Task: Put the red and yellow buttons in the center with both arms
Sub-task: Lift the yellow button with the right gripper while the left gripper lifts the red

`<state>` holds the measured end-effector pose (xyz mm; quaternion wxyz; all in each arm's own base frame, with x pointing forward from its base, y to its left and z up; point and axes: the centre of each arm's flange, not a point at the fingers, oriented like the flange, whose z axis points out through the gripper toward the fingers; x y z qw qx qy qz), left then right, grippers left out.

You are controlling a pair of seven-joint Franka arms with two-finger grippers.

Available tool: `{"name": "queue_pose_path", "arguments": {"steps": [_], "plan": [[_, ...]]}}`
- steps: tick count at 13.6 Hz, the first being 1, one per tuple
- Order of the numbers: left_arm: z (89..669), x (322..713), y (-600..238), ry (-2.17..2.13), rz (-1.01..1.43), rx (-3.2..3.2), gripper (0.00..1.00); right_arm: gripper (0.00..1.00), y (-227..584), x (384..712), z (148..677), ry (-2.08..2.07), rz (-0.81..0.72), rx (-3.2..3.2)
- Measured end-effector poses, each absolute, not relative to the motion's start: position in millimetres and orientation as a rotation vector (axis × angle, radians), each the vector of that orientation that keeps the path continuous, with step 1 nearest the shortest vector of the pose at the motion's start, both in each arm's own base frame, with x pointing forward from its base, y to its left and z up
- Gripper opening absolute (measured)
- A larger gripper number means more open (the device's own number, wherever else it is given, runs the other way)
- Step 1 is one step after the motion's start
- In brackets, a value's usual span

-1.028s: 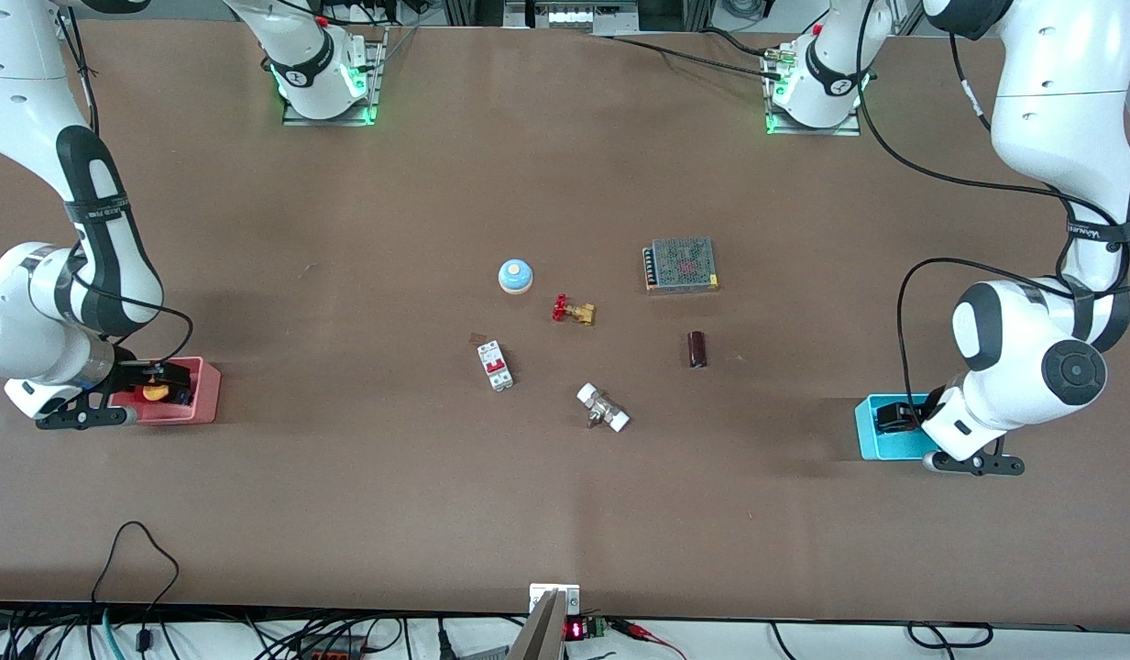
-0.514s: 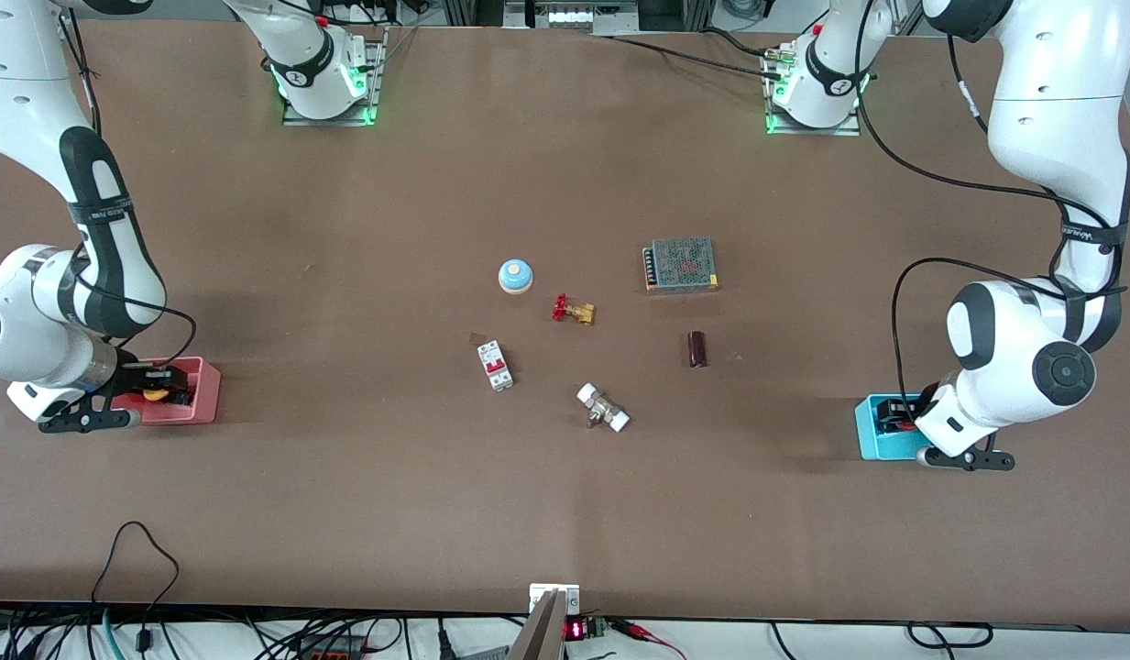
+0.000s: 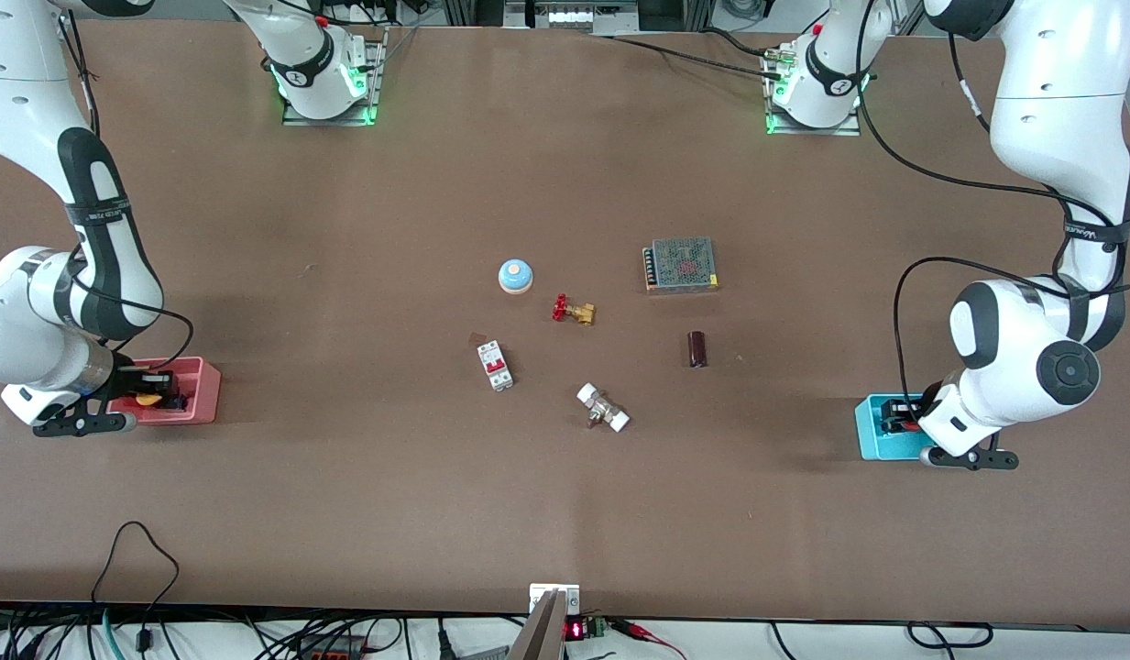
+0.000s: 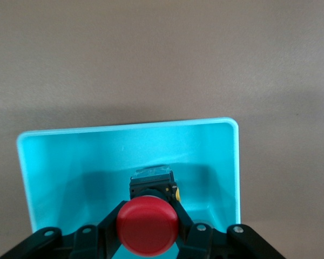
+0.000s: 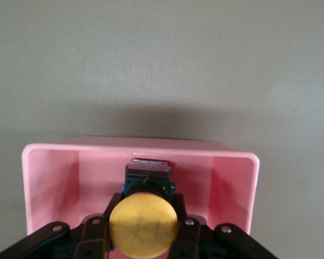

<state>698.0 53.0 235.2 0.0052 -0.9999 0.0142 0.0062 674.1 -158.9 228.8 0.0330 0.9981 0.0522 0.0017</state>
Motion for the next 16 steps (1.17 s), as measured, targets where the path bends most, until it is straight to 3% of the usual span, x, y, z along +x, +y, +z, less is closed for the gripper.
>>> {"name": "queue_pose_path", "arguments": {"steps": [4,8,16], "plan": [[300.5,701.2,47.1,0.052,0.0,-3.134,0.37,0.41,-152.7,681.0,294.6,0.168,-0.002,3.075],[336.3,694.7,-0.8,0.012,0.038,-3.144,0.37,0.41,-77.5,670.9,373.8,0.19,-0.064,3.104],[298.7,673.0,-135.2,-0.144,0.098,-3.132,0.37,0.41,100.4,654.5,294.3,0.258,-0.228,3.135]]}}
